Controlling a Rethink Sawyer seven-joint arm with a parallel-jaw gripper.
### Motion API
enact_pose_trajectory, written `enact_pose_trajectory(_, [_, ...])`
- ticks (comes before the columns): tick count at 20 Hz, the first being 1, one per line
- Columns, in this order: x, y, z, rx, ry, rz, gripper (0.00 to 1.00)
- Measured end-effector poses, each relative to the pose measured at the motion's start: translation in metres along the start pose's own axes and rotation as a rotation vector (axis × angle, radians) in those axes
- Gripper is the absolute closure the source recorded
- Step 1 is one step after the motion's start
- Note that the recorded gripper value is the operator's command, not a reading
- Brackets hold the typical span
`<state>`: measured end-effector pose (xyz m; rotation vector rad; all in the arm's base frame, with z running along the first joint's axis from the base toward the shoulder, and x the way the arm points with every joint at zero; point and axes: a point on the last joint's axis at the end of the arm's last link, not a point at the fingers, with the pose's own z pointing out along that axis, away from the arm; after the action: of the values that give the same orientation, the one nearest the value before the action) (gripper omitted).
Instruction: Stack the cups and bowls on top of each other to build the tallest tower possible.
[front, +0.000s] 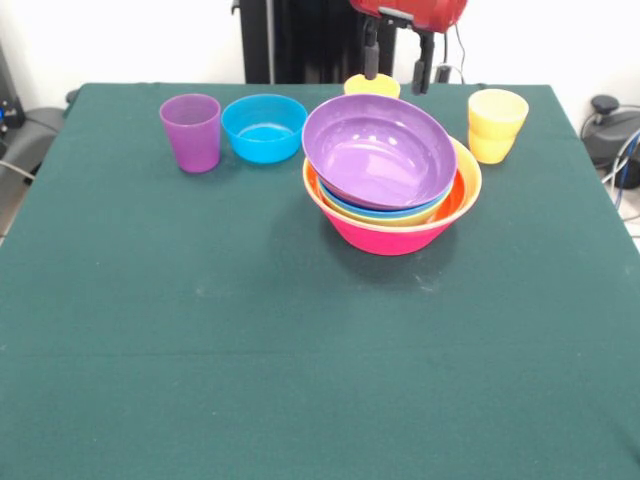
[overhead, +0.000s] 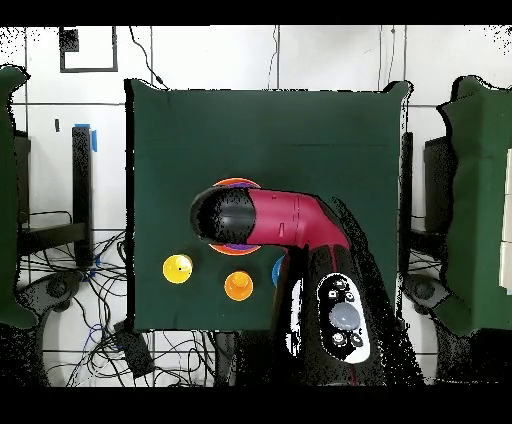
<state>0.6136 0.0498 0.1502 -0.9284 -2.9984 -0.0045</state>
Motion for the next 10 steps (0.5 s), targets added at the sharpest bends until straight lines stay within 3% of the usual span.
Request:
enact_pose_trajectory(3, [-0.003, 0.0, -0.001, 0.002, -0.004, -0.003, 0.0])
enact_pose_trajectory(10, [-0.023, 0.007, -0.011, -0.004, -0.058, -0.023, 0.0])
